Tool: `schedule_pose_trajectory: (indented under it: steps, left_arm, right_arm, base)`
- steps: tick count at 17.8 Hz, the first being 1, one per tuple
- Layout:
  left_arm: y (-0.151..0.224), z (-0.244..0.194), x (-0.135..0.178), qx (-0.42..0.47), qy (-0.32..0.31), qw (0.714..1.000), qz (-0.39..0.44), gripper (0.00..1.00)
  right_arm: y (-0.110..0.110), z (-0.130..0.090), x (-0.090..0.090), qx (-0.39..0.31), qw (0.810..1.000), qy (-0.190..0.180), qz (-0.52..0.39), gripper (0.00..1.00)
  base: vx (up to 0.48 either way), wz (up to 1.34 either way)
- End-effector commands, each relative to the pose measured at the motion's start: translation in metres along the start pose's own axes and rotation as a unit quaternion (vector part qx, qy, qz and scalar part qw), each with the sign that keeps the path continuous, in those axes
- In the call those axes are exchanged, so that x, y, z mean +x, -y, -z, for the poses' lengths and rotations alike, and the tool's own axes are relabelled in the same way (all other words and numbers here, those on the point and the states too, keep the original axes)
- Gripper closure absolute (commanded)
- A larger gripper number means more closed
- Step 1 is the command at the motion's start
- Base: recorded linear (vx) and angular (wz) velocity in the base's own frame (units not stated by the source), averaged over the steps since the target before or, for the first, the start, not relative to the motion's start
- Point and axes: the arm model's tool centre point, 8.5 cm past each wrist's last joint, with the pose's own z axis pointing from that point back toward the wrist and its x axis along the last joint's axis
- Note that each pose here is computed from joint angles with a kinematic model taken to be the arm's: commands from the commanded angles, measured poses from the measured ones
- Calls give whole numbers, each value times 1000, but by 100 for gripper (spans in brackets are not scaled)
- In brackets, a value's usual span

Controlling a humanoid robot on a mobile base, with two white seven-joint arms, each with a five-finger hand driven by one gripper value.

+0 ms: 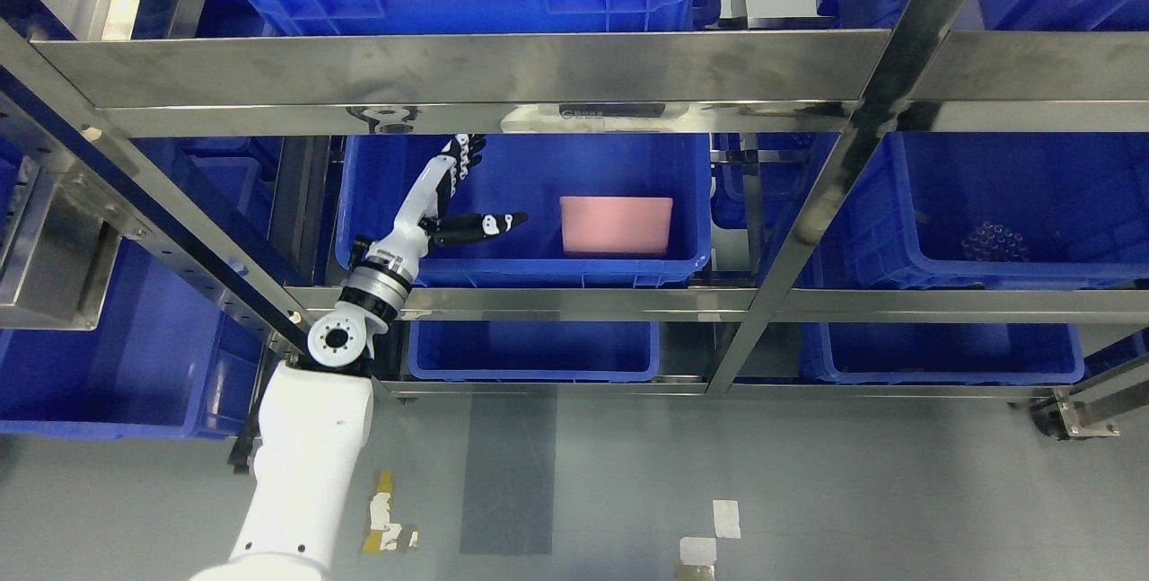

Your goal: Place storage box into left shelf container

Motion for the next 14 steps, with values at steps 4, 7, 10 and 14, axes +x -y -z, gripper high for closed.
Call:
schedule_pose_trajectory:
  steps: [4,7,10,14]
  left_arm:
    - [-6,-69,85,154,165,974,-6,0]
    - [19,-84,93,136,187,973,-11,0]
    - [36,-103,100,125,207,970,-15,0]
    - [23,-119,109,150,218,964,-6,0]
  right_arm:
    - [12,1,10,-10,1000,12,2,0]
    - [12,1,10,-10,1000,12,2,0]
    - [12,1,10,-11,1000,12,2,0]
    - [12,1,10,-11,1000,12,2,0]
  base:
    - [0,0]
    - [0,0]
    - [0,0]
    - [0,0]
